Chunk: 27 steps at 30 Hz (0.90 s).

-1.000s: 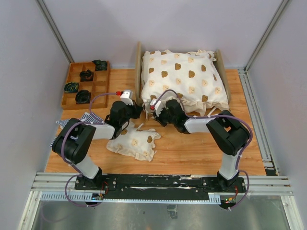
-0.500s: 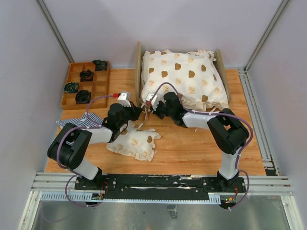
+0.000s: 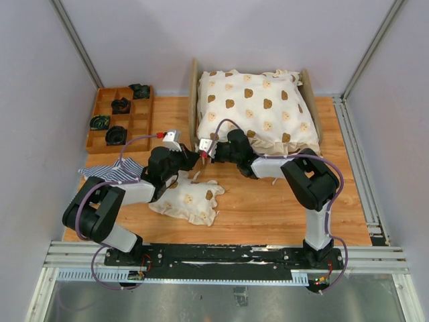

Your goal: Set up the pet bed

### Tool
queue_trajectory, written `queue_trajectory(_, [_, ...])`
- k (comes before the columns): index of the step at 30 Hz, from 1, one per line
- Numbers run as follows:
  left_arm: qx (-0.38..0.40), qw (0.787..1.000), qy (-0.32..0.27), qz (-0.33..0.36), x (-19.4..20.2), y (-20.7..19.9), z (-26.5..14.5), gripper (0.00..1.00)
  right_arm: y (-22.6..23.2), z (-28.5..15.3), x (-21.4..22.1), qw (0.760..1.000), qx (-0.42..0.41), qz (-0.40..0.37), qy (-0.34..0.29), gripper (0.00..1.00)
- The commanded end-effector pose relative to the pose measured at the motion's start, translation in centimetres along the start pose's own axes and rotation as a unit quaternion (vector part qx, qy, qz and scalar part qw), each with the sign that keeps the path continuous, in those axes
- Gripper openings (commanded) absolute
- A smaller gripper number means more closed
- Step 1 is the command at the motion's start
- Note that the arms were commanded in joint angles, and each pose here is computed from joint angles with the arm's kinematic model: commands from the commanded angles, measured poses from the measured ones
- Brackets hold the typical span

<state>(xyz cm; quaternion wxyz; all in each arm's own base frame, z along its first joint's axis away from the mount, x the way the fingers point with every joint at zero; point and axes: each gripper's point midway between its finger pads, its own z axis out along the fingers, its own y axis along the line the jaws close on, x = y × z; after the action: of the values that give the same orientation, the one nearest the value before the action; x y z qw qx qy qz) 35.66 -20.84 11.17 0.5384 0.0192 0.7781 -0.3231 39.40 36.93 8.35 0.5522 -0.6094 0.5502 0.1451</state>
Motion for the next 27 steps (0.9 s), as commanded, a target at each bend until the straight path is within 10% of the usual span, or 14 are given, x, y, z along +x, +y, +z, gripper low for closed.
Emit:
queue_trajectory(1, [0.021, 1.000, -0.018, -0.002, -1.0, -1.2, -0.5, 0.00, -1.6, 0.5, -2.9, 0.993, 0.022, -0.095, -0.070, 0.00])
queue_trajectory(11, [-0.084, 0.990, -0.067, -0.086, -4.8, 0.9, -3.4, 0.39, -1.0, 1.7, 0.0, 0.981, 0.030, -0.186, -0.053, 0.00])
queue_trajectory(27, [-0.111, 0.970, -0.033, -0.213, -4.9, 1.8, 0.6, 0.47, -2.1, 0.3, 0.5, 0.966, 0.088, -0.231, -0.075, 0.00])
